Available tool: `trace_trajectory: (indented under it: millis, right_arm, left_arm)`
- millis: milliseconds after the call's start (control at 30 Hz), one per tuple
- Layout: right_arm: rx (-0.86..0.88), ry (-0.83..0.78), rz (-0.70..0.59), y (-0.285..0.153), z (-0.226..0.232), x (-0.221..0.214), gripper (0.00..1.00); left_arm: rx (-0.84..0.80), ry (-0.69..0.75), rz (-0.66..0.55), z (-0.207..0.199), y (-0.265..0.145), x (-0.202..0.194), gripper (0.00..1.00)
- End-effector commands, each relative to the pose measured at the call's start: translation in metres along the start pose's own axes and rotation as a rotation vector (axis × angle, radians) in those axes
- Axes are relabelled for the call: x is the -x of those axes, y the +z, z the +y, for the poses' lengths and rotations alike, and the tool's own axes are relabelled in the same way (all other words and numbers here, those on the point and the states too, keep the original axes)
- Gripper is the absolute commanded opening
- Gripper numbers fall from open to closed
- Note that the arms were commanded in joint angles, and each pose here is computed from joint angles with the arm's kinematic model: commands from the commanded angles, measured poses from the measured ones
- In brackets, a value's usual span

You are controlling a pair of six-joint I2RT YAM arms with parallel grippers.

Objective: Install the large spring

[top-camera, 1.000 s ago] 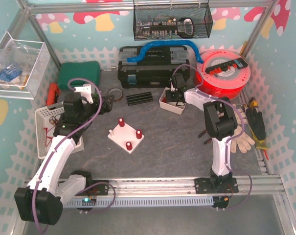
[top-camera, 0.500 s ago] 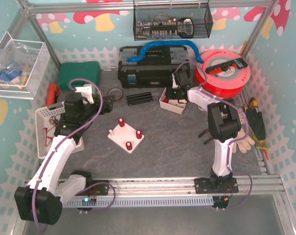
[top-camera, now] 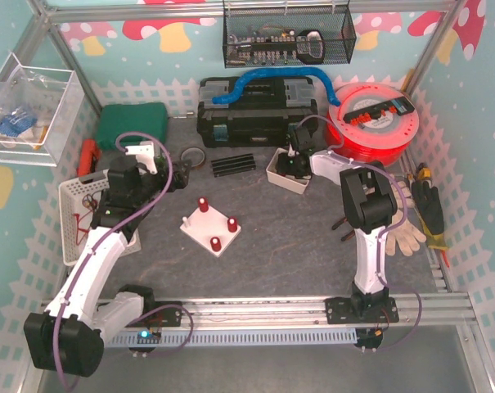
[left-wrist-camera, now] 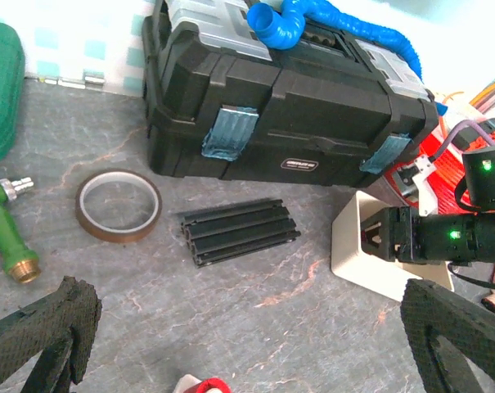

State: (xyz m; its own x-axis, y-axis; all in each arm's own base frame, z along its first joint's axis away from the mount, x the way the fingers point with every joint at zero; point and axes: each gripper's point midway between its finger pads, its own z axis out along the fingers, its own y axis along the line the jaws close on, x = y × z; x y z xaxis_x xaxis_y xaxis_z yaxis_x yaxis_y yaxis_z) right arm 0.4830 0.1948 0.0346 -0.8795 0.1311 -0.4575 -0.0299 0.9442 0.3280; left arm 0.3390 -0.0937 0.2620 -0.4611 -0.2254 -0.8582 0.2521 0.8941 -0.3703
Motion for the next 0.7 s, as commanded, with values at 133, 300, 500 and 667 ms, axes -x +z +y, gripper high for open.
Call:
trace_trajectory:
  millis: [133, 300, 500, 667]
  right_arm:
    - [-0.182, -0.002, 0.016, 0.005, -0.035, -0.011, 0.43]
    - [-0.158, -0.014, 0.000, 0.007, -0.031, -0.009, 0.26]
    - [-0.145, -0.036, -0.005, 0.006, -0.028, -0.007, 0.13]
    - [-0.101, -0.092, -0.079, -0.018, -0.013, 0.014, 0.11]
  left_arm:
    - [0.001, 0.034, -0.014, -0.001, 0.000, 0.000, 0.99]
    - [0.005, 0.035, -0.007, 0.001, 0.001, -0.002, 0.99]
    - [0.007, 0.032, 0.000, 0.002, 0.003, -0.004, 0.99]
    - [0.007, 0.027, 0.002, 0.002, 0.005, -0.003, 0.99]
